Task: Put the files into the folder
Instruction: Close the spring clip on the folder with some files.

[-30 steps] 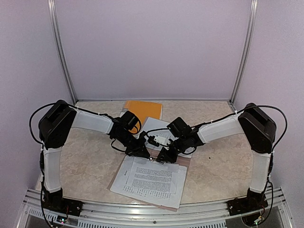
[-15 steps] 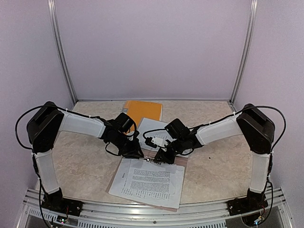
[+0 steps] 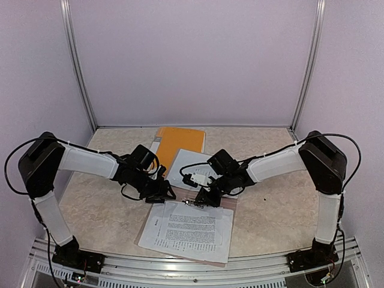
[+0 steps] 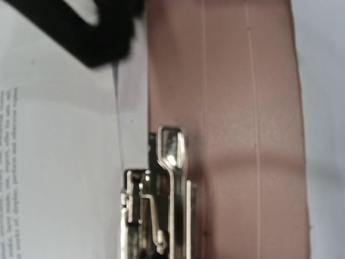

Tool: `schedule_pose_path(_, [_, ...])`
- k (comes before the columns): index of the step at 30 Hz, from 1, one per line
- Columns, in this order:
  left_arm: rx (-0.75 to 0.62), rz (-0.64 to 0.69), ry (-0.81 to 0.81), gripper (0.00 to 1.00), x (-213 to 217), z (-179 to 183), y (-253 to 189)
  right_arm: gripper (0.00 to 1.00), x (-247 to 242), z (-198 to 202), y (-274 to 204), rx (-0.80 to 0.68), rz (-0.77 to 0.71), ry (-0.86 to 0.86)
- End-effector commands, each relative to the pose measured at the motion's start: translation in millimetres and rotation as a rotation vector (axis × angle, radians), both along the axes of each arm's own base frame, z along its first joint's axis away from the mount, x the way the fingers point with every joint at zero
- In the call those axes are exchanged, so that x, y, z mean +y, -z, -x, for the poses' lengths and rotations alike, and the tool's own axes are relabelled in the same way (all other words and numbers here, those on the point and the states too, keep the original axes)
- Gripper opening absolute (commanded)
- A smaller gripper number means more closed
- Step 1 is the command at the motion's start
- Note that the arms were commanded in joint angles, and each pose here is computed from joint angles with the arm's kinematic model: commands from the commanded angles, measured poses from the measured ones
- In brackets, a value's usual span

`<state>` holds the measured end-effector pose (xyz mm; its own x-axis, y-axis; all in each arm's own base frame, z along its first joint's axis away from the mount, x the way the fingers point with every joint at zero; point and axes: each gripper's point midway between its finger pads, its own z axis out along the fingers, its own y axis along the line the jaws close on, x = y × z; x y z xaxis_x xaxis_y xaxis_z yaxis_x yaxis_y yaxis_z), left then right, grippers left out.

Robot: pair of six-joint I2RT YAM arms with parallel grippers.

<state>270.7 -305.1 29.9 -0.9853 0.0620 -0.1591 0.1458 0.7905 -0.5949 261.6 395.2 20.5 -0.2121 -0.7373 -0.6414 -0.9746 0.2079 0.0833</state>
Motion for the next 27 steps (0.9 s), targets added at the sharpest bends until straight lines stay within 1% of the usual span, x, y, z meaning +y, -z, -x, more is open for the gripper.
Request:
schedule_pose_path(1, [-0.046,-0.052,-0.054,0.62,24,0,-10,0.18,-58,38,64,0.137,0.328,-0.023])
schedule_pose_path(3, [-0.076,-0.061,-0.088,0.69,33,-2,-19,0.33,-56,33,58,0.125,0.341,-0.029])
schedule_pose_path(4, [-0.087,-0.069,-0.102,0.73,37,-3,-22,0.38,-54,30,54,0.121,0.342,-0.03])
schedule_pose_path(6, [-0.121,-0.086,-0.132,0.81,45,-6,-31,0.45,-49,28,45,0.12,0.326,-0.029])
schedule_pose_path(8, [-0.157,-0.102,-0.163,0.9,53,-12,-41,0.55,-41,24,28,0.107,0.281,-0.019])
schedule_pose_path(10, [-0.161,-0.107,-0.188,0.94,57,-18,-45,0.58,-33,20,10,0.093,0.226,0.01])
schedule_pose_path(12, [-0.147,-0.105,-0.21,0.96,59,-23,-44,0.61,-25,13,-10,0.073,0.168,0.048])
schedule_pose_path(15, [-0.119,-0.106,-0.233,0.96,57,-29,-39,0.68,-20,2,-39,0.035,0.089,0.132])
schedule_pose_path(18, [-0.09,-0.101,-0.243,0.97,53,-31,-30,0.71,-23,-7,-65,0.0,0.024,0.243])
schedule_pose_path(22, [-0.044,-0.076,-0.254,0.97,47,-30,-21,0.74,-48,-26,-92,-0.056,-0.024,0.496])
schedule_pose_path(24, [-0.029,-0.073,-0.261,0.97,45,-30,-17,0.76,-72,-33,-92,-0.066,-0.014,0.661])
schedule_pose_path(27, [0.004,-0.061,-0.259,0.97,40,-29,-10,0.81,-106,-38,-89,-0.08,0.011,0.858])
